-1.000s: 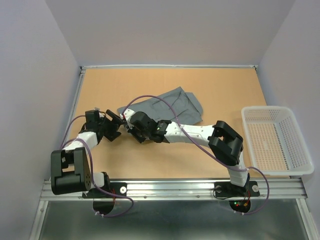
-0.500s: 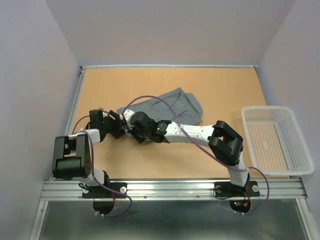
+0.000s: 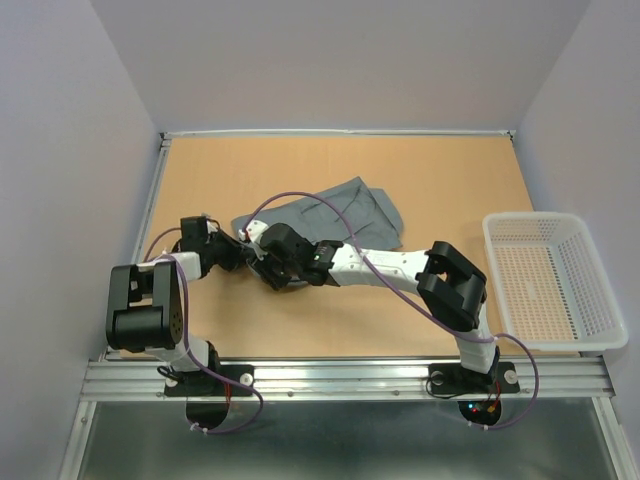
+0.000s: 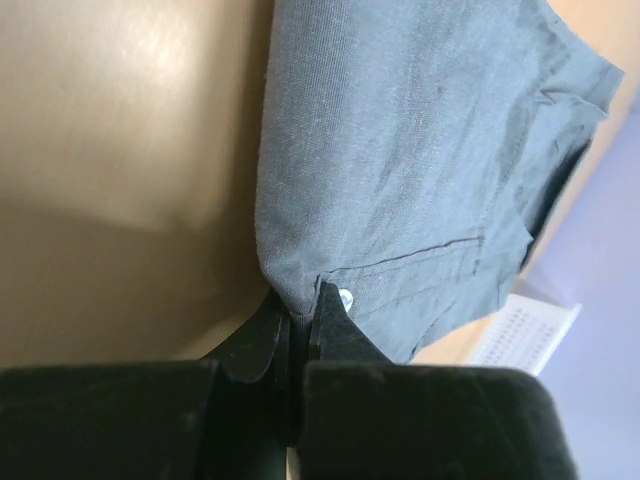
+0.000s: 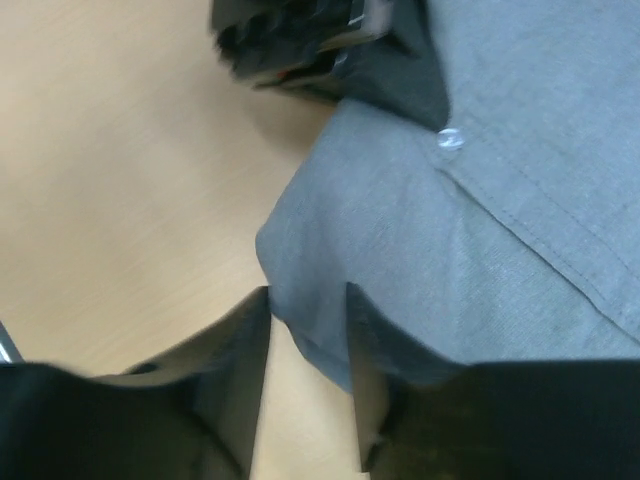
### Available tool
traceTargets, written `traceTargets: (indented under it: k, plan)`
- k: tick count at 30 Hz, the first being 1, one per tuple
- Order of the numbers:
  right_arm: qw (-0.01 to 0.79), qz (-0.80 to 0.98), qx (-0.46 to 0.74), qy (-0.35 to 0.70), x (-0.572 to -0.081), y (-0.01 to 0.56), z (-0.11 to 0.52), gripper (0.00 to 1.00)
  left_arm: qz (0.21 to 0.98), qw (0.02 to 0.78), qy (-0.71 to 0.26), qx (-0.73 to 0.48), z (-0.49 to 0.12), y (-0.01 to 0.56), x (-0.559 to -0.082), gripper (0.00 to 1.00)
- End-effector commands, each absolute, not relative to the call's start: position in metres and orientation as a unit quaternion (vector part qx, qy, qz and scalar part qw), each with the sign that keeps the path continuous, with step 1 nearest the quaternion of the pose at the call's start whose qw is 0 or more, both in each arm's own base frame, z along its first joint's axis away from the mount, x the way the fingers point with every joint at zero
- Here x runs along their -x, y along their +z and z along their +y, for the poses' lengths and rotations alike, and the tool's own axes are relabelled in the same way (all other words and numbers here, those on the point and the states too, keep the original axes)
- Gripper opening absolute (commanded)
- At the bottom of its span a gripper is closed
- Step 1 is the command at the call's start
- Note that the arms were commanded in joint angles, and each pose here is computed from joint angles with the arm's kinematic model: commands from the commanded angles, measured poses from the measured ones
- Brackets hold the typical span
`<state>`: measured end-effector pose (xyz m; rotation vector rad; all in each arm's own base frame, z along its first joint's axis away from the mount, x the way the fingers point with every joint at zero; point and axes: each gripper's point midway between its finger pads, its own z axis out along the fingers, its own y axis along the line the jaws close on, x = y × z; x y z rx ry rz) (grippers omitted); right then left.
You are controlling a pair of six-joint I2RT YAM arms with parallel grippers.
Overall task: Fold and stack the long sleeve shirts
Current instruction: Fold the shirt
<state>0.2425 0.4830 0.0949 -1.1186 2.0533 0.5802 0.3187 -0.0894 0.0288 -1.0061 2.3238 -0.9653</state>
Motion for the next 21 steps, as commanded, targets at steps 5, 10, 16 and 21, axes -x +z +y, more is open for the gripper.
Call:
traceTargets:
  k: [5, 10, 16, 21]
  plan:
    - [0.419, 0.789, 0.379, 0.24, -0.263, 0.172, 0.462, 0.61, 0.909, 0.269, -0.177, 0.264, -0.032, 0.082, -0.333, 0.0]
    - [0.406, 0.84, 0.276, 0.232, -0.303, 0.181, 0.406, 0.61, 0.926, 0.264, -0.106, 0.249, -0.003, 0.103, -0.326, 0.0]
    - [0.34, 0.879, 0.194, 0.271, -0.324, 0.156, 0.368, 0.56, 0.928, 0.285, -0.075, 0.229, 0.01, 0.131, -0.338, 0.0]
    - [0.301, 0.886, 0.197, 0.294, -0.328, 0.135, 0.383, 0.51, 0.93, 0.283, -0.077, 0.222, 0.011, 0.143, -0.347, 0.0]
